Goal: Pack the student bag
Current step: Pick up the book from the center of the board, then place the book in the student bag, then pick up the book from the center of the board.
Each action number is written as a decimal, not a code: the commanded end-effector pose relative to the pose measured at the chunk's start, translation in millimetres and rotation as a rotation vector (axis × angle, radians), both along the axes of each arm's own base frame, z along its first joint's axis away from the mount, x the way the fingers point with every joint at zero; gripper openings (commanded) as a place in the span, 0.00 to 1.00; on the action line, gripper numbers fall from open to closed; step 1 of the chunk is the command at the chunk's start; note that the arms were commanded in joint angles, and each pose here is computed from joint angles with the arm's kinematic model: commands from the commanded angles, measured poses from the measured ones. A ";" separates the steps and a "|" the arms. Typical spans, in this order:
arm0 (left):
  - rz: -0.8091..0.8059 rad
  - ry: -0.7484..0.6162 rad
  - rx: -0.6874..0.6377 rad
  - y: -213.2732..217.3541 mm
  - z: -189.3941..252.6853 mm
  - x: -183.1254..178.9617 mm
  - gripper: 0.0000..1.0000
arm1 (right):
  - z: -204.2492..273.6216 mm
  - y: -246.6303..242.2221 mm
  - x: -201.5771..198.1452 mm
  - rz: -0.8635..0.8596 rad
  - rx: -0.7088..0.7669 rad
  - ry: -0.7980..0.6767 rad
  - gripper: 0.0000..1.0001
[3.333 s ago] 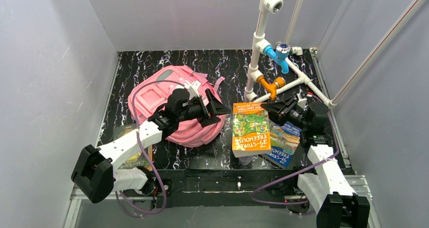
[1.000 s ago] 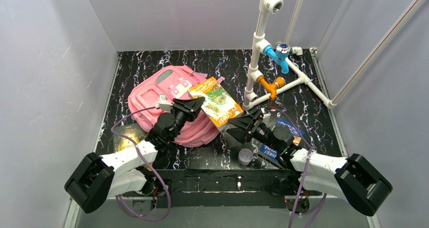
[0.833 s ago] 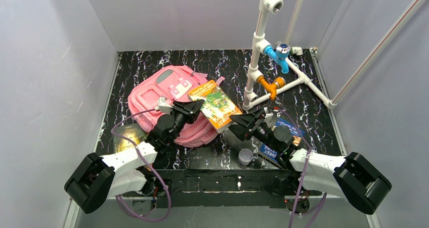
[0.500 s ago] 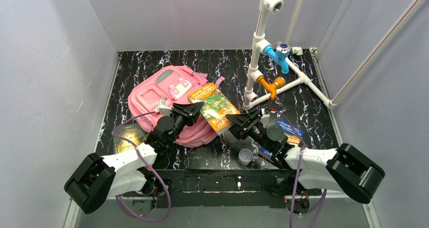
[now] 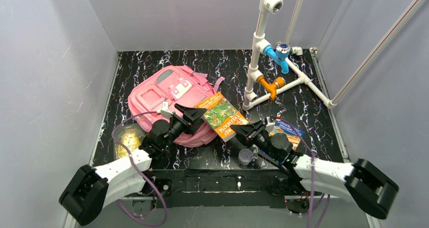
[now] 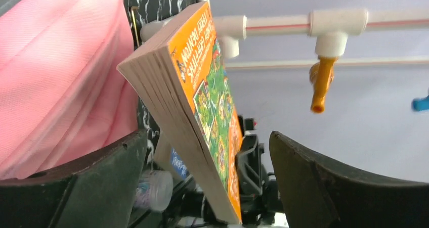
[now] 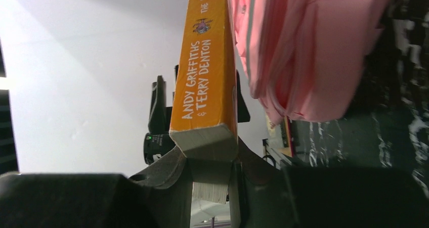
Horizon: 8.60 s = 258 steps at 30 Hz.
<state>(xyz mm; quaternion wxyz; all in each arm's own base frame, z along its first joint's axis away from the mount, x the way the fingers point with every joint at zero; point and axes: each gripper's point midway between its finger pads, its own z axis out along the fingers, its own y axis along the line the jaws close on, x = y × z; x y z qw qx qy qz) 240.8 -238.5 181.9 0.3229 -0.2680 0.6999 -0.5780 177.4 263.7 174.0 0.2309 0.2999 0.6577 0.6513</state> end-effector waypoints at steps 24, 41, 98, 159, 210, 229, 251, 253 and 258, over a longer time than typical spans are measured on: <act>-0.703 -0.236 1.482 7.4 -62.9 -21.8 0.65 | 5.4 -59.7 -21.3 -0.099 -0.208 -0.007 0.01; -0.286 -0.307 1.786 55.8 -20.8 23.9 0.14 | 14.4 -66.0 -42.6 -0.014 -0.287 -0.022 0.01; -0.264 -0.742 1.310 19.4 100.4 -7.3 0.00 | 66.4 173.1 11.3 0.156 0.202 -0.316 0.01; -0.284 -0.811 1.431 43.7 113.0 -13.3 0.00 | -43.9 255.2 25.6 0.345 -0.368 -0.161 0.93; -0.213 -0.604 1.525 62.4 43.8 5.5 0.00 | -30.7 27.4 -17.7 0.409 -1.034 -0.473 0.49; -0.310 -0.498 1.496 57.2 18.9 -6.1 0.00 | -73.8 -180.4 30.9 -0.198 -1.242 0.158 0.52; -0.605 -0.647 0.962 -117.7 30.0 -46.1 0.71 | -125.4 -234.9 26.2 -0.289 -1.197 0.444 0.96; -0.620 -0.635 0.940 -137.2 13.7 -40.3 0.62 | -114.1 -193.6 48.6 -0.148 -1.064 0.253 0.87; -0.591 -0.581 1.034 -147.5 -13.6 -19.1 0.59 | -71.6 -132.7 70.1 -0.071 -0.711 0.000 0.73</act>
